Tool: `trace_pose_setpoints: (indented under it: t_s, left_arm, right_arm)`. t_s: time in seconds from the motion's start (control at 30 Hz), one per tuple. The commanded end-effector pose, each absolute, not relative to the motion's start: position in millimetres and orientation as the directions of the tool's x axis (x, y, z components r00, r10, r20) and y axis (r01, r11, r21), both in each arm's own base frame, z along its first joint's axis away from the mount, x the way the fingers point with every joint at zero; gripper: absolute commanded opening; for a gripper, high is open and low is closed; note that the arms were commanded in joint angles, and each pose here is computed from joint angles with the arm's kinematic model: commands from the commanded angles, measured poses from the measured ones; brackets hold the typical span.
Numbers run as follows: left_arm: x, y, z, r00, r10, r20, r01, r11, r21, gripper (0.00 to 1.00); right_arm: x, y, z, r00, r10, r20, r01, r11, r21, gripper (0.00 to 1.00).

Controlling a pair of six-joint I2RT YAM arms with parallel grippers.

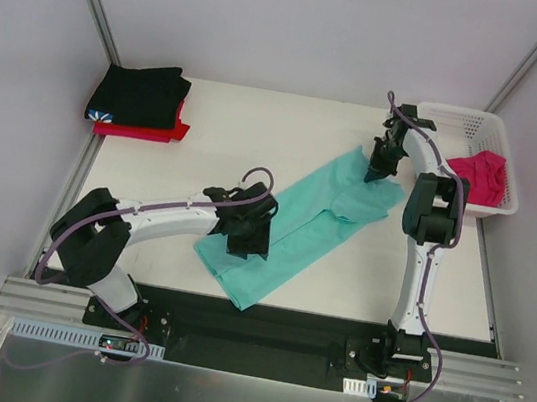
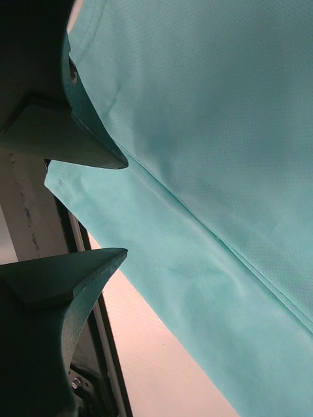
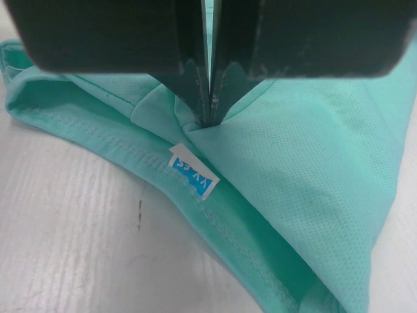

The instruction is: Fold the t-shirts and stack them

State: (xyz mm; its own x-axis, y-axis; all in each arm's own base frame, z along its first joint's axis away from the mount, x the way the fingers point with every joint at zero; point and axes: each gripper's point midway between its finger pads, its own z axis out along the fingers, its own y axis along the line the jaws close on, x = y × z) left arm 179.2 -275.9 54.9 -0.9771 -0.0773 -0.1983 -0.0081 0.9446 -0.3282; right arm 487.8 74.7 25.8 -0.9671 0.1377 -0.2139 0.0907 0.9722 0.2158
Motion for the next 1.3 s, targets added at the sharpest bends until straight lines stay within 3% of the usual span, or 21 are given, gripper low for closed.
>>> trace_pose_setpoints:
  t_s: [0.0,0.13,0.17,0.27,0.37,0.67,0.7,0.87,1.0,1.27]
  left_arm:
    - [174,-264,62,-0.973,-0.068,-0.219,0.004,0.949,-0.314,0.52]
    - [175,-264,66,-0.971,-0.077,-0.225,-0.001,0.948,-0.318,0.52]
    - [175,-264,67,-0.971,-0.079,-0.228,-0.002,0.947,-0.32,0.51]
    - [178,-268,71,-0.969,-0.087,-0.232,-0.005,0.943,-0.332,0.51]
    - [181,-271,78,-0.965,-0.094,-0.245,-0.003,0.937,-0.349,0.5]
    - [203,-244,100,-0.935,-0.125,-0.331,0.006,0.929,-0.369,0.52]
    - [203,-238,97,-0.94,-0.135,-0.314,-0.007,0.926,-0.377,0.53]
    - [238,-188,102,-0.917,-0.293,-0.271,-0.151,0.883,-0.444,0.54]
    - [253,-178,101,-0.922,-0.302,-0.243,-0.163,0.87,-0.465,0.52]
    - [233,-179,69,-0.946,-0.279,-0.165,-0.178,0.873,-0.454,0.5]
  right_arm:
    - [496,70,40,-0.961,0.126,-0.247,0.075,0.976,0.204,0.02]
    - [496,83,78,-0.947,0.109,-0.301,0.039,0.972,0.231,0.11]
    - [491,86,87,-0.948,0.103,-0.3,0.033,0.972,0.231,0.24]
    - [475,101,125,-0.939,0.084,-0.332,-0.002,0.969,0.249,0.41]
    - [447,118,159,-0.927,0.052,-0.372,-0.044,0.969,0.244,0.47]
    - [344,155,170,-0.943,-0.037,-0.33,-0.116,0.967,0.225,0.43]
    - [321,160,152,-0.959,-0.042,-0.28,-0.107,0.969,0.221,0.42]
    - [272,173,146,-0.954,-0.056,-0.296,-0.124,0.968,0.217,0.36]
    - [243,183,134,-0.958,-0.09,-0.272,-0.147,0.969,0.198,0.33]
    - [219,179,99,-0.977,-0.1,-0.188,-0.126,0.983,0.133,0.28]
